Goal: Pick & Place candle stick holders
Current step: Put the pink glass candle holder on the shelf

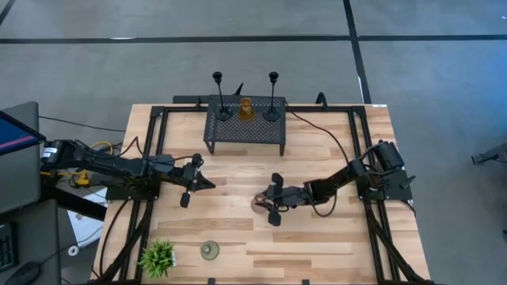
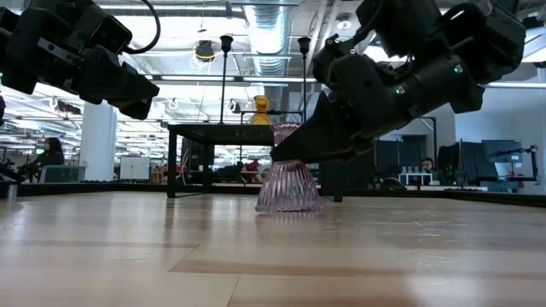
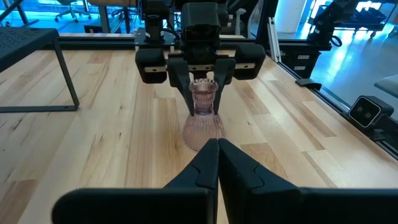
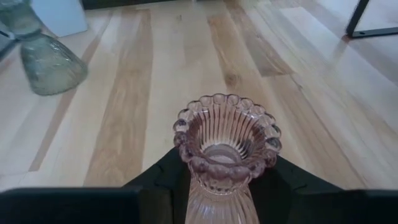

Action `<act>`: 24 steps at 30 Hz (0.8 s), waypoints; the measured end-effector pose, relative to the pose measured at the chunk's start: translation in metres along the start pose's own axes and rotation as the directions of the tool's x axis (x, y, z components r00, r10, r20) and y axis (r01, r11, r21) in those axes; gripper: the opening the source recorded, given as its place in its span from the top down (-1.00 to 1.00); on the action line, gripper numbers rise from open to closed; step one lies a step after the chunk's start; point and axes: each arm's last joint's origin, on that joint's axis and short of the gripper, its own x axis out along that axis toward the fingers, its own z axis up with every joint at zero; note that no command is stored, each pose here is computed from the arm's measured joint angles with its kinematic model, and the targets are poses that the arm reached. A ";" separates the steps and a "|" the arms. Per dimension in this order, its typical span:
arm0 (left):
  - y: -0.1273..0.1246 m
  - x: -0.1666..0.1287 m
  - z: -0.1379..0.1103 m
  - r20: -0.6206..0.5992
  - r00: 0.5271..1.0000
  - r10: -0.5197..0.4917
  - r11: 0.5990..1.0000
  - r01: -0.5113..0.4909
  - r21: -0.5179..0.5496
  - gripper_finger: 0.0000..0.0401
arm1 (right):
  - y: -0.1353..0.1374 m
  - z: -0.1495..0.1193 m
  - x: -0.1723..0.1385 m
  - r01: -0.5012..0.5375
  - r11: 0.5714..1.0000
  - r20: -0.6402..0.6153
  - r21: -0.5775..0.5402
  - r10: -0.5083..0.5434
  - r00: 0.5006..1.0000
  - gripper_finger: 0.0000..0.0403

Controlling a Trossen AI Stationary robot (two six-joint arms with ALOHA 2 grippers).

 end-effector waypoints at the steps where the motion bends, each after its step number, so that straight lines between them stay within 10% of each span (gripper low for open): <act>1: 0.000 0.000 0.000 0.000 1.000 0.000 1.000 0.000 0.000 0.96 | -0.001 0.001 0.000 -0.011 1.000 0.002 0.004 0.011 1.000 0.39; 24: 0.000 0.001 -0.002 -0.014 1.000 0.000 1.000 0.000 -0.002 0.96 | -0.053 0.099 -0.065 0.097 0.992 0.148 -0.082 -0.084 0.985 0.39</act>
